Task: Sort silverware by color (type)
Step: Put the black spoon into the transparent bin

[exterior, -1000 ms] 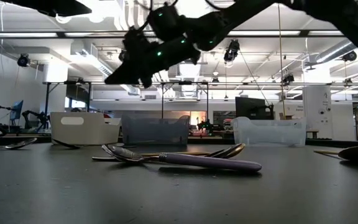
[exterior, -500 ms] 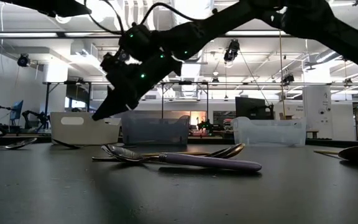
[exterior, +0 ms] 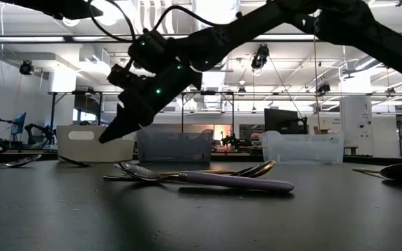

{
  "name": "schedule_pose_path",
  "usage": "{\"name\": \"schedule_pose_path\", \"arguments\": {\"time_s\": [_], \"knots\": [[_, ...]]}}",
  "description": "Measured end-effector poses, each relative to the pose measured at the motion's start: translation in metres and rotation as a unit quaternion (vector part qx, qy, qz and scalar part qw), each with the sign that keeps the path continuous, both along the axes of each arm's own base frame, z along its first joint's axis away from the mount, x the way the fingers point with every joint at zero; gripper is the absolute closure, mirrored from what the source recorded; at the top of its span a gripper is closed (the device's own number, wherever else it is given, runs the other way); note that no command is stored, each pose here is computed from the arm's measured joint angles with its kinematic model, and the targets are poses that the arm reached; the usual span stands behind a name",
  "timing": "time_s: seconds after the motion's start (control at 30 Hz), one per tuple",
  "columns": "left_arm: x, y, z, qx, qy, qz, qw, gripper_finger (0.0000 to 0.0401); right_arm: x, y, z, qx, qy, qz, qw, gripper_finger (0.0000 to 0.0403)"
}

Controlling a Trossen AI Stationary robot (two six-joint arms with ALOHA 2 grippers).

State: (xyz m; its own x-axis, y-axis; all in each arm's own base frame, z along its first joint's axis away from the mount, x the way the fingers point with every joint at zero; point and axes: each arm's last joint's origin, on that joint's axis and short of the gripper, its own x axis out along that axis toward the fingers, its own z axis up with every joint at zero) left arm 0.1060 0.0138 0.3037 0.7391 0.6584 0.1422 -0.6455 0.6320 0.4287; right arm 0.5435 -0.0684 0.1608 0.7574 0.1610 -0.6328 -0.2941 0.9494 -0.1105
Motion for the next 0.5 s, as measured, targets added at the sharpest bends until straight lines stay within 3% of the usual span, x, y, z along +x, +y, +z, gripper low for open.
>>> {"name": "schedule_pose_path", "arguments": {"time_s": [0.5], "knots": [[0.0001, 0.0000, 0.0000, 0.000, 0.000, 0.000, 1.000, 0.0401, 0.0011, 0.0006, -0.0061, -0.025, -0.020, -0.009, 0.999, 0.0231]]}}
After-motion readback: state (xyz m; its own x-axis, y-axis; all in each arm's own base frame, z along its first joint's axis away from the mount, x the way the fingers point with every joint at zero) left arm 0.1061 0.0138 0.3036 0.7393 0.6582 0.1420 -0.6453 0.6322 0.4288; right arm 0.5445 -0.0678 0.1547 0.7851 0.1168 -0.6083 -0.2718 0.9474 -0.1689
